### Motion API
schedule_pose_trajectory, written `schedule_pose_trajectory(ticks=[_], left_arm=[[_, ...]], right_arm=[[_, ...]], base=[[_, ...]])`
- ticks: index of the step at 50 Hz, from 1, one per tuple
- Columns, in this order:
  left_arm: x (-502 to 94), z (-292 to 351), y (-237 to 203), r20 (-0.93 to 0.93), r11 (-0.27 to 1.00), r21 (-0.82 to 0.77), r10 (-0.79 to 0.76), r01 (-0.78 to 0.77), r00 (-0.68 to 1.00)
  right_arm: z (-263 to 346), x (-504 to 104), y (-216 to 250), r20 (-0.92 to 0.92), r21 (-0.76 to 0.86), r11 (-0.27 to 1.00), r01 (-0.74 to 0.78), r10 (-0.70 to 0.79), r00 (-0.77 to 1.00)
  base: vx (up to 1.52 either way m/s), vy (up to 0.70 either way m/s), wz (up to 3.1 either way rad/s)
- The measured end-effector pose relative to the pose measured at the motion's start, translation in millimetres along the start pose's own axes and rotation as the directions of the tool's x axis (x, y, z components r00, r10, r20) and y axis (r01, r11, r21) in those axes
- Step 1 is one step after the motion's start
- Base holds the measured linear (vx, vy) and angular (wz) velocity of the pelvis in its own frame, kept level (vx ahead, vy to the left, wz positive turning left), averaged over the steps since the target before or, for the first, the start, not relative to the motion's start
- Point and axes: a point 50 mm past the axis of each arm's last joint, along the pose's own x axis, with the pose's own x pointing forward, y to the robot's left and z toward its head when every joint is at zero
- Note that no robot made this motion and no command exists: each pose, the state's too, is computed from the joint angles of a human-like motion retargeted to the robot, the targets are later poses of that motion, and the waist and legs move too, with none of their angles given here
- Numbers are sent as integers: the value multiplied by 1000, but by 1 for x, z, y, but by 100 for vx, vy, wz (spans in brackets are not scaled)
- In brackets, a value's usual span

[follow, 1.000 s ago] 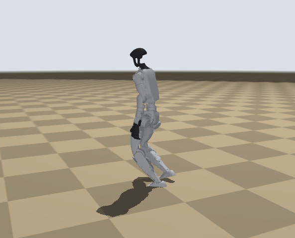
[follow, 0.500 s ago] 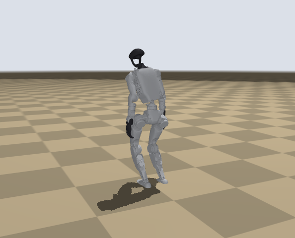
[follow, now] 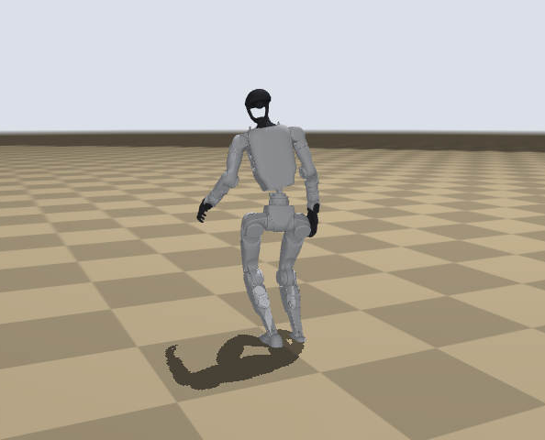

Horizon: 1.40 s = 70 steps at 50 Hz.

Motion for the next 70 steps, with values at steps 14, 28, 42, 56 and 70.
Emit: schedule_pose_trajectory(ticks=[14, 28, 42, 56, 70], left_arm=[[-15, 60, 56, 230, 991, 99, 70, -95, 971], [-24, 43, -45, 178, 921, -216, -291, 326, 940], [-15, 70, -14, 303, 774, -616, 60, 147, 951], [-44, 95, 43, 445, 572, -798, 347, 190, 826], [-56, 27, 14, -50, 209, -963, 479, -169, 876]], right_arm=[[21, -10, -33, 132, 57, 995, 87, -93, 987], [115, -28, -19, 533, -100, 992, 70, -6, 846], [140, -61, -47, 681, 97, 967, 236, -237, 692], [107, -94, -52, 686, 220, 973, 64, -201, 699], [100, -111, -59, 661, 432, 890, 145, -421, 621]], base=[[10, 5, -46], [27, 18, -113], [12, 26, -95], [11, 5, -39], [-1, 6, -12]])
